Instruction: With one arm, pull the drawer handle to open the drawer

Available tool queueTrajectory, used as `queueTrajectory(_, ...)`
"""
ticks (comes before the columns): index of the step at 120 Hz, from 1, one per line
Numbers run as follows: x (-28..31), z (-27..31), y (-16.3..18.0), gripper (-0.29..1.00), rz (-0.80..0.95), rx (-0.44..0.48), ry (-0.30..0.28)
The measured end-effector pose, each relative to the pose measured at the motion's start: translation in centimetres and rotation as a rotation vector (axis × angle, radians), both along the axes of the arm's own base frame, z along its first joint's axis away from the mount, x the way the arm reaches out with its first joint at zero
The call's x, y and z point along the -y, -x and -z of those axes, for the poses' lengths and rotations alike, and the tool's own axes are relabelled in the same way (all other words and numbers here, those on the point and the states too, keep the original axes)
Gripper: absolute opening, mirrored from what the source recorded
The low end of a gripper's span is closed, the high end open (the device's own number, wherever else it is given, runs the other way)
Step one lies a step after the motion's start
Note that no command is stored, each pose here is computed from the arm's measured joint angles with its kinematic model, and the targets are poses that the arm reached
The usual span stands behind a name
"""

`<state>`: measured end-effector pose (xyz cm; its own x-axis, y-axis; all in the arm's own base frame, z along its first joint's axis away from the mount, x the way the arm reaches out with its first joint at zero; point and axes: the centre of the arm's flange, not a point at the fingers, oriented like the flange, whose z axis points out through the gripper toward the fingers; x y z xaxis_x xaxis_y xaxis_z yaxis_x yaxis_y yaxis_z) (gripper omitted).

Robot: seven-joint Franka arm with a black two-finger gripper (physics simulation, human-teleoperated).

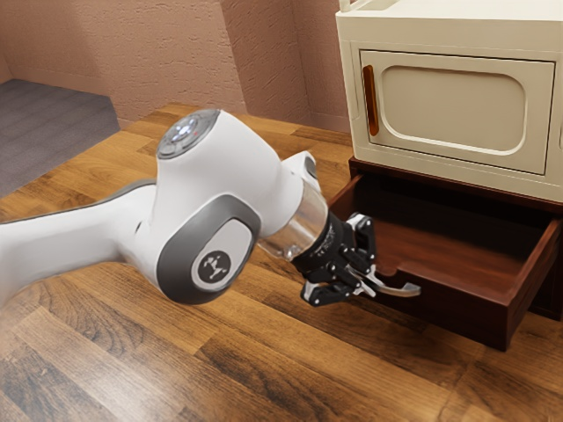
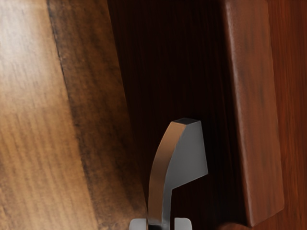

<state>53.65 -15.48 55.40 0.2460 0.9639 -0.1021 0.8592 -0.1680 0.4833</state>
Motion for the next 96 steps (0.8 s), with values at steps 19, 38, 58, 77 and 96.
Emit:
queueTrajectory(19, -0.2, -0.2, 0.1, -0.08, -0.004, 0.006, 0.002)
queueTrajectory(38, -0.5, -0.5, 0.3, 0.07, -0.010, 0.015, 0.003)
queueTrajectory(58, -0.7, -2.3, 2.1, 0.20, -0.013, 0.051, 0.000)
queueTrajectory(77, -2.5, -8.1, 2.3, 0.42, -0.031, 0.059, 0.008)
queueTrajectory(96, -10.8, -12.4, -6.1, 0.57, -0.134, -0.073, 0.002)
